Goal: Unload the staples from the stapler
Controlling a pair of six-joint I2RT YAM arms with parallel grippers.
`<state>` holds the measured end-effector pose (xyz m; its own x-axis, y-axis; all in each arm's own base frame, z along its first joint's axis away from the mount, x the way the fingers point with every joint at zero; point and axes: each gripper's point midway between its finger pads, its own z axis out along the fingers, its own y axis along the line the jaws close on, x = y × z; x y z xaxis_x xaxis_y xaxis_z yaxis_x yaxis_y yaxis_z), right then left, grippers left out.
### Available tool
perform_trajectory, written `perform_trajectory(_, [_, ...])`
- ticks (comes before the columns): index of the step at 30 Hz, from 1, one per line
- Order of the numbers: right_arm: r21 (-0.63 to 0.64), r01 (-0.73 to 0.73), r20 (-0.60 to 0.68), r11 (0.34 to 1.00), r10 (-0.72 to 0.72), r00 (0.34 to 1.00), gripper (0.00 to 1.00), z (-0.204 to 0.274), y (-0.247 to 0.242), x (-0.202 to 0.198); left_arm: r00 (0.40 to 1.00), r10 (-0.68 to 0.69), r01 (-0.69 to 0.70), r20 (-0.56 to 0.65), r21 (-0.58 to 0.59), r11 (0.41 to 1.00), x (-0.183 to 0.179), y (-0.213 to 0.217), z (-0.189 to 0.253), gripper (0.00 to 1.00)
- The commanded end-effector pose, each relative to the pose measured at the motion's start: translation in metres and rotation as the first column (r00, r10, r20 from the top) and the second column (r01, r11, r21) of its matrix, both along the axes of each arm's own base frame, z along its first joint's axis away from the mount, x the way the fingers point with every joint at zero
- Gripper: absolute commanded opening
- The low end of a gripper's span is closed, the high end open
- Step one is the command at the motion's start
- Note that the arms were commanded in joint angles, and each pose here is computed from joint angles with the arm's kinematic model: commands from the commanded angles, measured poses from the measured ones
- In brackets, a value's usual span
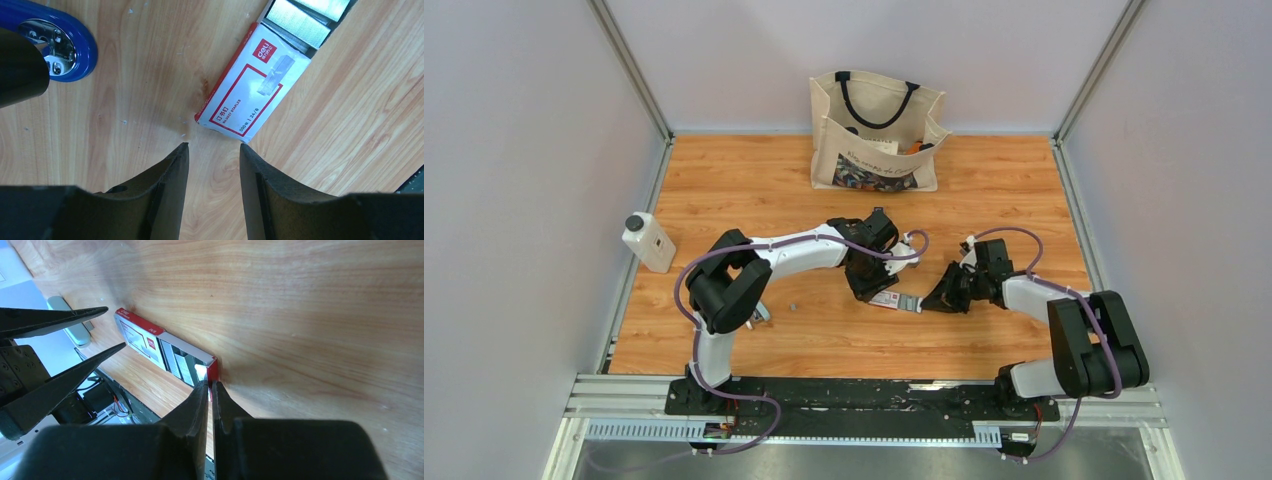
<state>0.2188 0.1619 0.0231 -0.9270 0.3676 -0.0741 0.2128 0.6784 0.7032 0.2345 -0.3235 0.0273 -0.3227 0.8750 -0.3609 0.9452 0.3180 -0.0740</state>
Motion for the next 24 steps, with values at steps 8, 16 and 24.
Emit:
perform_trajectory(8, [0.013,-0.007,0.047,1.000,0.007,0.999,0.09,0.012,0.010,0.020,0.997,-0.073,0.073,0.035,-0.005,0.997,0.001,-0.004,-0.003,0.50])
perform_trajectory(16, [-0.002,-0.022,0.062,1.000,0.022,0.998,0.09,0.014,0.016,0.030,0.995,-0.104,0.104,0.011,-0.019,0.994,-0.006,-0.005,-0.002,0.50])
perform_trajectory(24, [-0.008,-0.038,0.058,0.999,0.039,0.998,0.09,0.011,0.020,0.029,0.991,-0.129,0.129,0.017,-0.024,0.991,-0.009,-0.001,0.002,0.50])
